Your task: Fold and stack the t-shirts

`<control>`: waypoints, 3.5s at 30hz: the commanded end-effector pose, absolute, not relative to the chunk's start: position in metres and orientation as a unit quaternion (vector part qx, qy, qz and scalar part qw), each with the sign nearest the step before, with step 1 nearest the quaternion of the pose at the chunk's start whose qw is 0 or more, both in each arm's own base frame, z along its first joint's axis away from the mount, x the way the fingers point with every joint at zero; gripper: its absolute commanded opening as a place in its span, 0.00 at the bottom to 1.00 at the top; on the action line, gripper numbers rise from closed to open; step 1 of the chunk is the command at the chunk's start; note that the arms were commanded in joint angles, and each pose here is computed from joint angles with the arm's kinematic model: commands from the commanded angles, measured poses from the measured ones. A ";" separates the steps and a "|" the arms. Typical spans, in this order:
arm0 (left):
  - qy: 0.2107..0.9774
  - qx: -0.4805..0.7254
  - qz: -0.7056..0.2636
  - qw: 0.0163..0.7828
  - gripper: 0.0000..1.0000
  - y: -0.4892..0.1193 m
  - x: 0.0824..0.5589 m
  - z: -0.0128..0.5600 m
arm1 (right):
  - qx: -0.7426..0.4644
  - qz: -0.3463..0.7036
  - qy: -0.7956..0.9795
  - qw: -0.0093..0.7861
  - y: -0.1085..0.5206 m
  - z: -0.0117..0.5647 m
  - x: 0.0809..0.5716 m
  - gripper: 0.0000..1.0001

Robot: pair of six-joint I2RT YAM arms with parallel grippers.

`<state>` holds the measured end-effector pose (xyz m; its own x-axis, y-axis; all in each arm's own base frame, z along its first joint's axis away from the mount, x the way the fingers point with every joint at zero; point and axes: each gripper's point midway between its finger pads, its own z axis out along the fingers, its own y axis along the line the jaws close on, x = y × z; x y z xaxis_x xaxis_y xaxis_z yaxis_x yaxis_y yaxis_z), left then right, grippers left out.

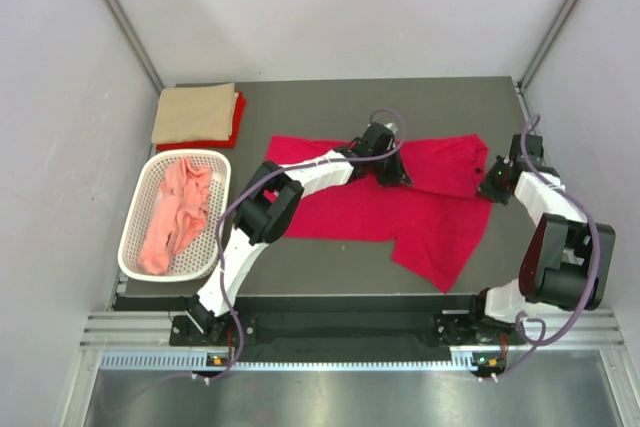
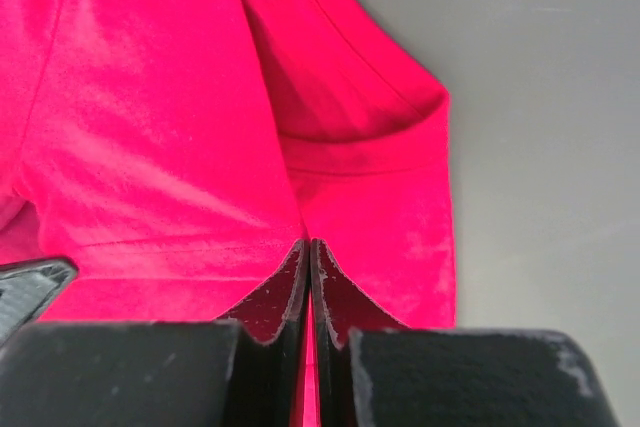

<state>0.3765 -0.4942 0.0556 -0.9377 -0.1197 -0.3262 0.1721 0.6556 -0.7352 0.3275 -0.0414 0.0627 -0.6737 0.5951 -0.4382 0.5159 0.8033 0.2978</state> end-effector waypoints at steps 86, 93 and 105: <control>0.925 -0.077 -0.205 0.310 0.38 -0.206 0.519 0.080 | 0.170 0.151 0.875 0.427 -0.064 0.133 0.496 0.32; 0.930 -0.098 -0.203 0.290 0.38 -0.190 0.521 0.049 | 0.174 0.168 0.884 0.399 -0.080 0.087 0.526 0.30; 0.932 -0.128 -0.174 0.292 0.38 -0.167 0.532 0.034 | 0.211 0.169 0.881 0.387 -0.096 0.046 0.540 0.11</control>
